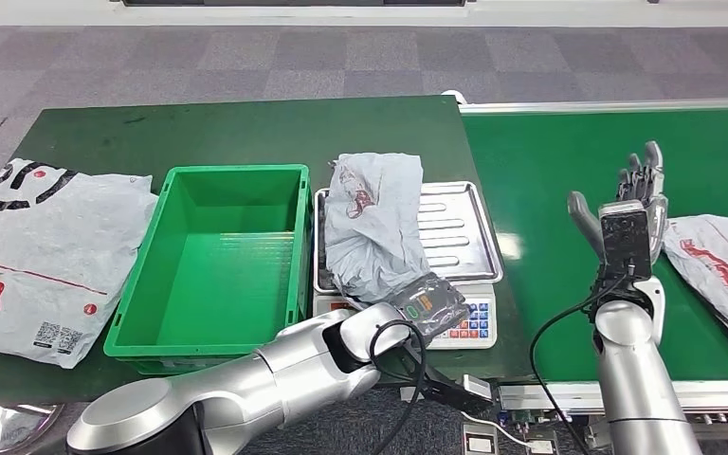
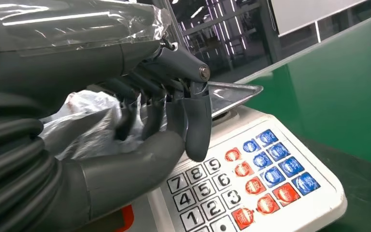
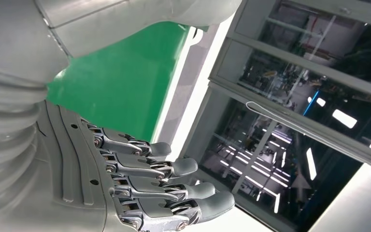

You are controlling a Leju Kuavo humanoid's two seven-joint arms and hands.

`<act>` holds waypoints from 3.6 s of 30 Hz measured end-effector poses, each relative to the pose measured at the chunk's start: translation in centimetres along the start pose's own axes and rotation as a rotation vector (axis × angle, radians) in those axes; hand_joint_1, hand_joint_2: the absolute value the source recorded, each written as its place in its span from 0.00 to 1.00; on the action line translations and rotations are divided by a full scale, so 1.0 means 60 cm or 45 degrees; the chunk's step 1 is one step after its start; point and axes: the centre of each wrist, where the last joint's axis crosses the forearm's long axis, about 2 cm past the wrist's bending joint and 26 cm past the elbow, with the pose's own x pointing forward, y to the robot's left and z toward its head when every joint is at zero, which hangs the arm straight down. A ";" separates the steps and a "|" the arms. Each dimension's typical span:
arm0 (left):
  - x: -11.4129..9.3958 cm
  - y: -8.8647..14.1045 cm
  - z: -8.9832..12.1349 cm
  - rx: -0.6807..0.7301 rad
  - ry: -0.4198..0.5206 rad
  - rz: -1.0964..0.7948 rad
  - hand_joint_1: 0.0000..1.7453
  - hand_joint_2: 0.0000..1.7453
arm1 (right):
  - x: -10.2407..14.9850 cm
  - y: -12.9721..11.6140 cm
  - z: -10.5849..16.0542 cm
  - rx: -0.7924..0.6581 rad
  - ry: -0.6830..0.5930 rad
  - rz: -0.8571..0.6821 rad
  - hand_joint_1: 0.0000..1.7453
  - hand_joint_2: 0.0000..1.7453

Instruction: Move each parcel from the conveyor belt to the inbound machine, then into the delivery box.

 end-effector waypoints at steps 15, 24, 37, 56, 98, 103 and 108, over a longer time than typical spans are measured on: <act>0.002 0.010 0.002 0.407 -0.080 0.075 0.00 1.00 | 0.009 -0.027 0.023 -0.030 -0.029 -0.005 0.00 1.00; 0.010 0.025 0.001 0.500 -0.151 0.324 0.00 1.00 | 0.014 -0.045 0.048 -0.028 -0.041 0.016 0.00 1.00; 0.005 0.059 0.000 0.523 0.068 0.676 0.00 1.00 | 0.009 -0.062 0.050 0.018 -0.017 0.018 0.00 1.00; -0.062 0.067 0.008 0.574 0.555 0.391 0.00 1.00 | -0.015 -0.008 -0.033 0.063 -0.006 0.030 0.00 1.00; -0.109 0.045 0.017 0.196 0.711 0.011 0.00 1.00 | 0.004 0.043 -0.115 0.084 0.036 0.037 0.00 1.00; -0.110 0.040 0.017 0.032 0.705 0.016 0.00 1.00 | 0.004 0.043 -0.117 0.102 0.033 0.044 0.00 1.00; -0.110 0.039 0.017 -0.020 0.708 0.003 0.00 1.00 | 0.008 0.042 -0.124 0.107 0.024 0.046 0.00 1.00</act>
